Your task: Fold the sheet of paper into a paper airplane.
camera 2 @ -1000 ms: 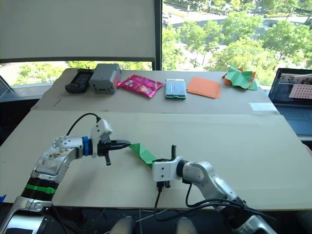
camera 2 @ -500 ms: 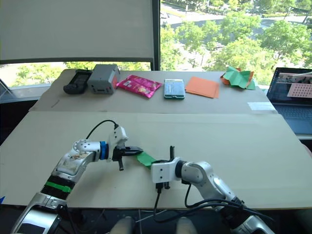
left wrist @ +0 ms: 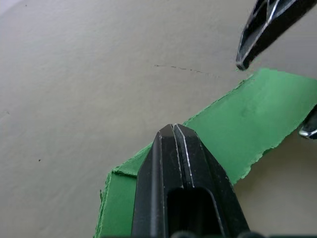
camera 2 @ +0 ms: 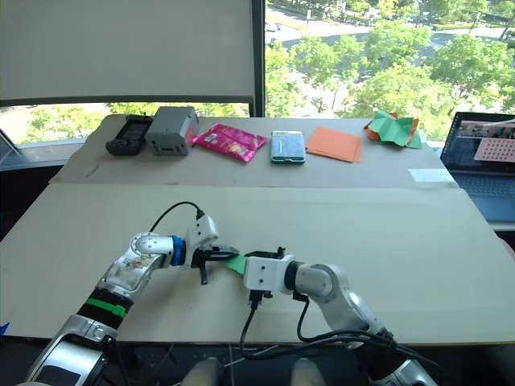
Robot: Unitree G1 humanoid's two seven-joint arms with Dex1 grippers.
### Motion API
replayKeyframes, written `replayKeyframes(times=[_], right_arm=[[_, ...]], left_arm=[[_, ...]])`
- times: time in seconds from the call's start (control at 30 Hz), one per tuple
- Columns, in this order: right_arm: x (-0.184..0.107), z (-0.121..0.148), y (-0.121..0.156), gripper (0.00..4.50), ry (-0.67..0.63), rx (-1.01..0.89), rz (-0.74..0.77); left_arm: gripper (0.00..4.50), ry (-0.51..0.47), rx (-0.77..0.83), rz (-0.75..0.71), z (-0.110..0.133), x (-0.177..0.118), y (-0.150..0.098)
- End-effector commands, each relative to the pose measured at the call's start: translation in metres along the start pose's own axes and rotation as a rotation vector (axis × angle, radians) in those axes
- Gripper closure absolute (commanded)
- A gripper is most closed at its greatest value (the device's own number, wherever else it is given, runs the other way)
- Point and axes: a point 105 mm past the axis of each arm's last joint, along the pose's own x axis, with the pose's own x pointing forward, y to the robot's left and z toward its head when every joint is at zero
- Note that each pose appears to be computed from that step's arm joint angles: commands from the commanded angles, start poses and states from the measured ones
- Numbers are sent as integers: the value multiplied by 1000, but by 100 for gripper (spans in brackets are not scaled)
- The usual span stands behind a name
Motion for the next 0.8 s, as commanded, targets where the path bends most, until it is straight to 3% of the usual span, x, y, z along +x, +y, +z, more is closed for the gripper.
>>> replayKeyframes(times=[0.03, 0.17, 0.33, 0.8], right_arm=[[-3, 22, -19, 155, -75, 154, -37], [9, 3, -22, 284, 34, 300, -53], [19, -18, -12, 445, 142, 337, -40], [20, -53, 16, 445, 313, 362, 55]], left_arm=[[450, 54, -11, -7, -15, 3, -6], [450, 48, -14, -3, -15, 3, -9], [450, 47, -14, 2, -15, 2, -10], [450, 56, -15, 18, -15, 0, -7]])
